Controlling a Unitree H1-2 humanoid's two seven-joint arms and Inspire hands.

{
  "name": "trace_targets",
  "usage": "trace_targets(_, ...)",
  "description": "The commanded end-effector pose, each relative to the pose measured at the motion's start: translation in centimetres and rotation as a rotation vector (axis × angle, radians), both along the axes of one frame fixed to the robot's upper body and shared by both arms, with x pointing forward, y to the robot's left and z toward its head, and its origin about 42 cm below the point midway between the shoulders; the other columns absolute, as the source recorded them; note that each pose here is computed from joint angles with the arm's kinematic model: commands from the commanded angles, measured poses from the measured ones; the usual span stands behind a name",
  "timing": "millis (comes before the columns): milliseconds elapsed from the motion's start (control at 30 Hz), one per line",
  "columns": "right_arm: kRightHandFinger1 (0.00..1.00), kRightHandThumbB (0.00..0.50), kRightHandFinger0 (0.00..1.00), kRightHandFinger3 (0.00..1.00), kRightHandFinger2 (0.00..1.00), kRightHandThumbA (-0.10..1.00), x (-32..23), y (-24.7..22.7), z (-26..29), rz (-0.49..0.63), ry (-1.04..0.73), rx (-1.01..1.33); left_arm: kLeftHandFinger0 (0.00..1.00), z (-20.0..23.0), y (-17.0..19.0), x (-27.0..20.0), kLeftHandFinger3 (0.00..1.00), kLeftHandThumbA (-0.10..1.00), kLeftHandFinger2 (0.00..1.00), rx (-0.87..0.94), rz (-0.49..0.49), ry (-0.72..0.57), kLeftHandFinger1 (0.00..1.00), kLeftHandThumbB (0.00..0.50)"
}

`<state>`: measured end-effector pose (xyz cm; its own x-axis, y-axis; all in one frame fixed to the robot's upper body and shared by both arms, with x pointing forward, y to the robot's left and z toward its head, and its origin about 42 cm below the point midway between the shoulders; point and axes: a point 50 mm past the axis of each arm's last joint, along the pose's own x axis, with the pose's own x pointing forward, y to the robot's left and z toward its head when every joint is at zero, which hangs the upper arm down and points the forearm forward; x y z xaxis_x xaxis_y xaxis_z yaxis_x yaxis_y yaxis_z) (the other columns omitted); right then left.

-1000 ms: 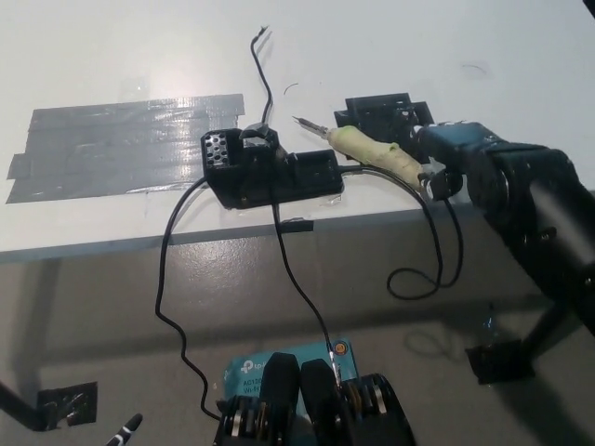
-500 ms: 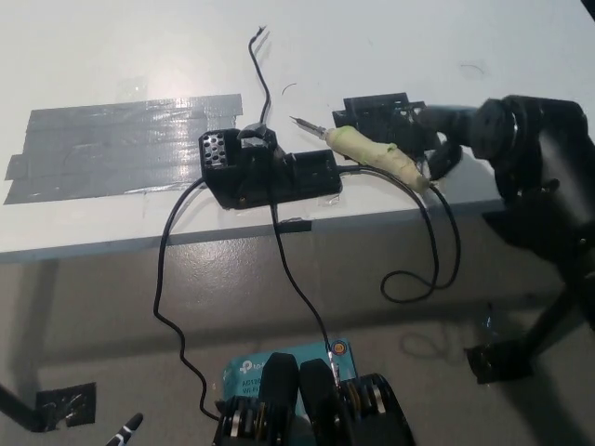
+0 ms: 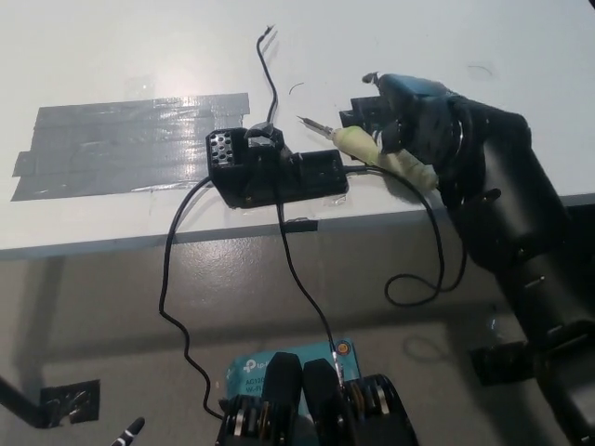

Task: The robot uses its right hand to grab and lift the soldering gun kept on the middle of the table and puts it in its base

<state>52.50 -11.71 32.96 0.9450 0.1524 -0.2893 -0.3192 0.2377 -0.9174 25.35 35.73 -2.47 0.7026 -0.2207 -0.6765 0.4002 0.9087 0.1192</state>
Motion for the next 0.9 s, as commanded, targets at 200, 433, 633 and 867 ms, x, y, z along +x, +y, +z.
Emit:
trace_targets(200,1.0,0.492,1.0,1.0,1.0,0.38,1.3,-2.8,-0.7,-0.113,-0.258,-0.173,0.0,1.1,-1.0,1.4,0.37,1.0,0.1,0.012,-0.053,-0.051,0.0,0.5)
trace_targets(433,1.0,0.5,1.0,1.0,1.0,0.37,1.2,-2.3,-2.4,-0.106,-0.23,-0.168,0.0,1.1,-1.7,1.5,0.37,1.0,0.1,0.003,-0.044,-0.049,0.0,0.5)
trace_targets(633,1.0,0.5,1.0,1.0,1.0,0.4,1.4,-1.2,-3.4,-0.081,-0.198,-0.164,0.0,1.1,-1.9,1.4,0.39,1.0,0.11,-0.005,-0.054,-0.049,0.0,0.5)
trace_targets(867,1.0,0.421,1.0,1.0,1.0,0.39,1.5,-2.9,-4.0,-0.119,-0.147,-0.142,0.0,1.3,-2.2,1.5,0.39,1.0,0.15,-0.006,-0.07,-0.075,0.0,0.5)
